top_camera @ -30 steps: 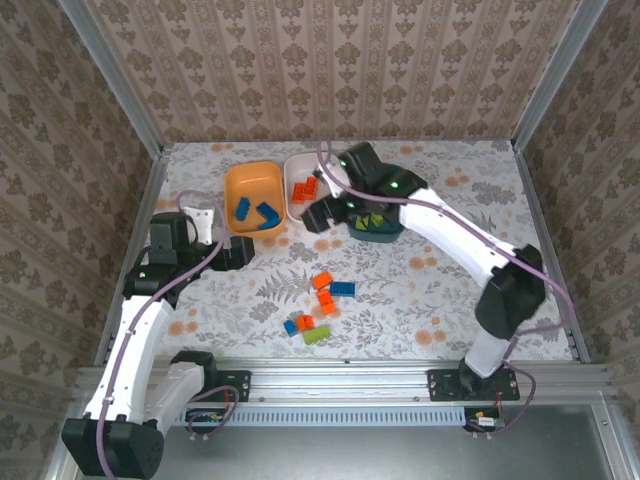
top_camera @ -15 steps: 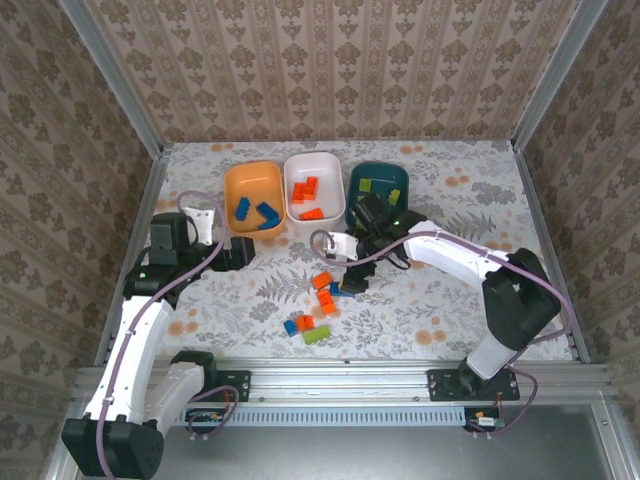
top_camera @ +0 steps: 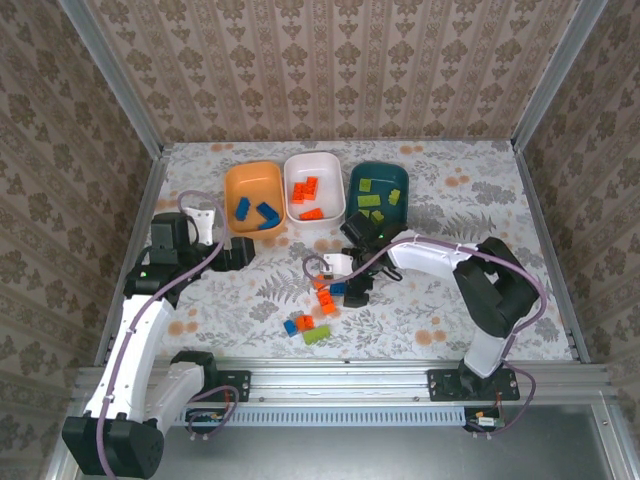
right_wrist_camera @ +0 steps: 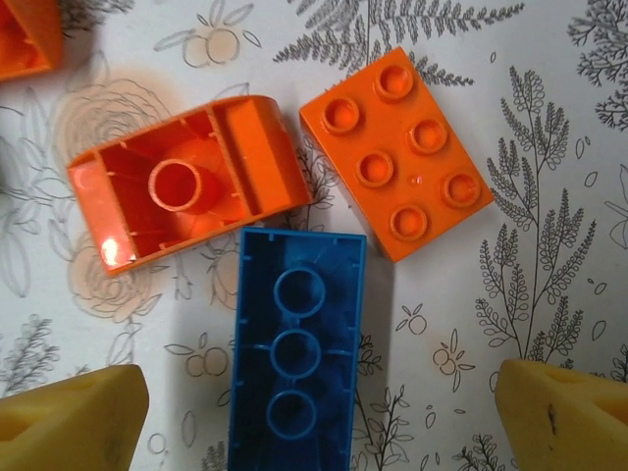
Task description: Sort the legos into containers by color
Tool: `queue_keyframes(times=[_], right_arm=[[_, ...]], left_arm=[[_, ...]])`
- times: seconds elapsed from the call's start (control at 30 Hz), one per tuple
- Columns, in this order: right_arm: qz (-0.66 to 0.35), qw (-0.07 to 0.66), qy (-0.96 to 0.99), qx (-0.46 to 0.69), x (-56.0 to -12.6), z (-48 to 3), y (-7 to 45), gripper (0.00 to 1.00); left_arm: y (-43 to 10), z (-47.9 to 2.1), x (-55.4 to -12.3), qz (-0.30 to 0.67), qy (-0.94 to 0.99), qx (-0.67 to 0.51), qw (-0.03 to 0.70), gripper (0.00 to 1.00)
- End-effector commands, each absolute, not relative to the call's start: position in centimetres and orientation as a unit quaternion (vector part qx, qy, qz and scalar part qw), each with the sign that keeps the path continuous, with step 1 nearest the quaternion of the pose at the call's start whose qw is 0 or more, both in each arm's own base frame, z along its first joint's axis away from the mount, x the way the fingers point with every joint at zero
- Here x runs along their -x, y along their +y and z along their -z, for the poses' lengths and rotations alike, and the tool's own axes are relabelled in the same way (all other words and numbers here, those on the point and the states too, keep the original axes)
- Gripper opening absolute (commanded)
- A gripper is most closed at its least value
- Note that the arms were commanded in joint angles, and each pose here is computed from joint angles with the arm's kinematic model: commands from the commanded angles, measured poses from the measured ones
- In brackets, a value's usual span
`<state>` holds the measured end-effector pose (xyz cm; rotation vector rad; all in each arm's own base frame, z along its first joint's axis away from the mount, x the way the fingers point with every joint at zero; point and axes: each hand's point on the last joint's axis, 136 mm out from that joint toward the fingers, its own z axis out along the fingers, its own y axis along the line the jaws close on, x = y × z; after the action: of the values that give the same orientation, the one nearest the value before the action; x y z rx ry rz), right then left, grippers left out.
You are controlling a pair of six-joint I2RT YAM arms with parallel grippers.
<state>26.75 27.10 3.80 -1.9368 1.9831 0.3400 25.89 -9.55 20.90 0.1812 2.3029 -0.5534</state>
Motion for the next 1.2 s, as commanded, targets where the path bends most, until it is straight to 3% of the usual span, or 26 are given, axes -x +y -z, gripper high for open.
queue_keyframes(times=[0.0,0.17,0.3,0.7,0.93,1.17], right_arm=[[-0.098,0.170,0.702,0.685,-27.6,-3.1,27.3,0.90],[-0.094,0.157,0.710,0.680,-27.7,-2.4,27.3,0.81],[-0.087,0.151,0.716,0.676,-27.8,-2.0,27.1,0.62],[-0.083,0.154,0.717,0.675,-27.5,-2.1,26.7,0.35],[-0.094,0.169,0.718,0.669,-27.3,-3.1,26.5,0.30],[-0.173,0.254,0.743,0.595,-28.7,-8.0,27.1,0.27]], left_arm=[[-9.7,-20.9,-26.0,0.210,0.896,-0.085,0.382,1.00],[-9.7,-20.8,-26.0,0.210,0.897,-0.085,0.380,1.00],[-9.7,-20.8,-26.0,0.210,0.897,-0.086,0.380,1.00],[-9.7,-20.9,-26.0,0.211,0.897,-0.085,0.380,1.00],[-9.7,-20.8,-26.0,0.209,0.897,-0.084,0.380,1.00],[-9.6,-20.9,-26.0,0.207,0.897,-0.084,0.381,1.00]])
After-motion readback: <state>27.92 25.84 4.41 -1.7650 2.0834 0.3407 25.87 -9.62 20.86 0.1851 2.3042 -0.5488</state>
